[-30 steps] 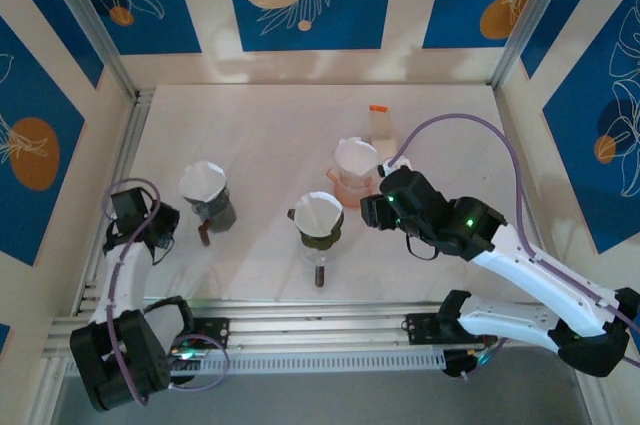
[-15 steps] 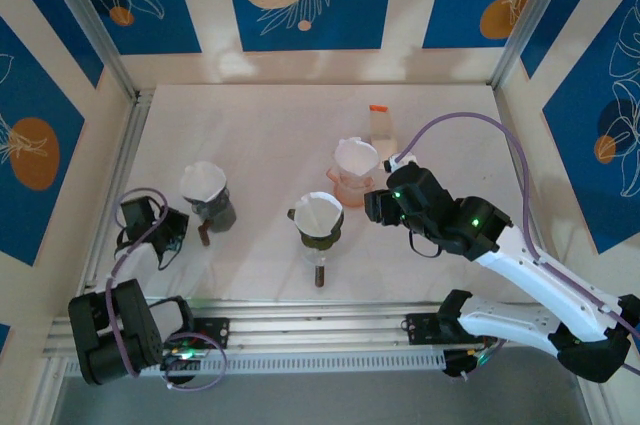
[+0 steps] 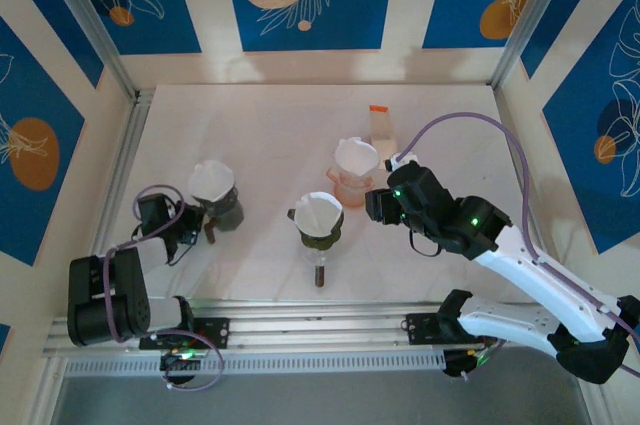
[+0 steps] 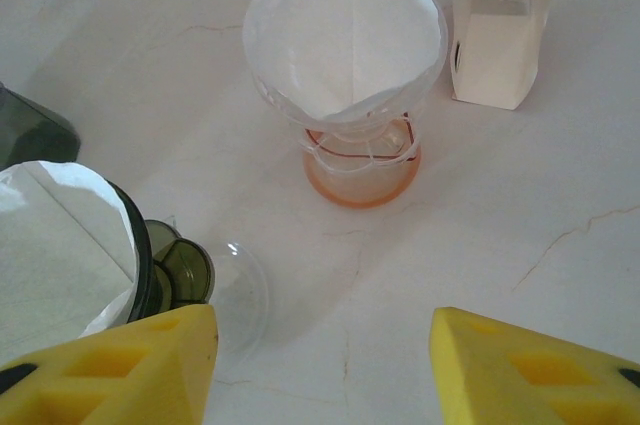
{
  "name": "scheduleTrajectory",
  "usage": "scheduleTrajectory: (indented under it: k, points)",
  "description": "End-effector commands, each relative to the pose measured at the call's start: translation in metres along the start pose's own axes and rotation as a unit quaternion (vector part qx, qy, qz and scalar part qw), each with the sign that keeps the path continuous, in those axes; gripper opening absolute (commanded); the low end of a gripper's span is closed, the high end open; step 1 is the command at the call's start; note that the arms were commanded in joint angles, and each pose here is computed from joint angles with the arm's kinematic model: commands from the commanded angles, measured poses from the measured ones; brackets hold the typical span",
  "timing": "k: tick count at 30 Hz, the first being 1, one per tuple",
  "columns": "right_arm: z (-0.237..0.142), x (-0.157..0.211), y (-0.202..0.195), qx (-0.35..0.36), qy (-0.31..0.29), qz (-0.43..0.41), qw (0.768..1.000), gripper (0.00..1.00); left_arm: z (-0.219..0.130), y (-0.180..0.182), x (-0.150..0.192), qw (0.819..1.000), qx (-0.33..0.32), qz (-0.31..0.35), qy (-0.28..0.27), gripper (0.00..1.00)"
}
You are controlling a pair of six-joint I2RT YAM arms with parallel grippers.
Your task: Place the coffee filter in the dripper
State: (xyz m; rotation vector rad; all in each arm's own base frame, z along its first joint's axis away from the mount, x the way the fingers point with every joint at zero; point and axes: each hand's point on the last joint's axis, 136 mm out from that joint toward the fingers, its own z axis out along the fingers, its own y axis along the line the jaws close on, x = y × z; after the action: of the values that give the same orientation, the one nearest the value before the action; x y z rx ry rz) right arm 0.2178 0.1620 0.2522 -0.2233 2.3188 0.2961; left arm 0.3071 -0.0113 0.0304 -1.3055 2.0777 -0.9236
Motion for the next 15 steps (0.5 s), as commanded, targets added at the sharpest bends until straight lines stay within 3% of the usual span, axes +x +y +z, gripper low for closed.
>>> scheduleTrajectory:
  k: [1,15]
  points:
    - [0.002,0.003,0.0,-0.004,0.003,0.011,1.0,0.59,0.009,-0.014,0.005,1.0,0.022,0.01,-0.001,0.0]
    - [0.012,0.015,-0.008,0.019,0.023,0.027,0.999,0.59,0.076,-0.061,0.094,0.994,0.043,0.069,0.076,0.0]
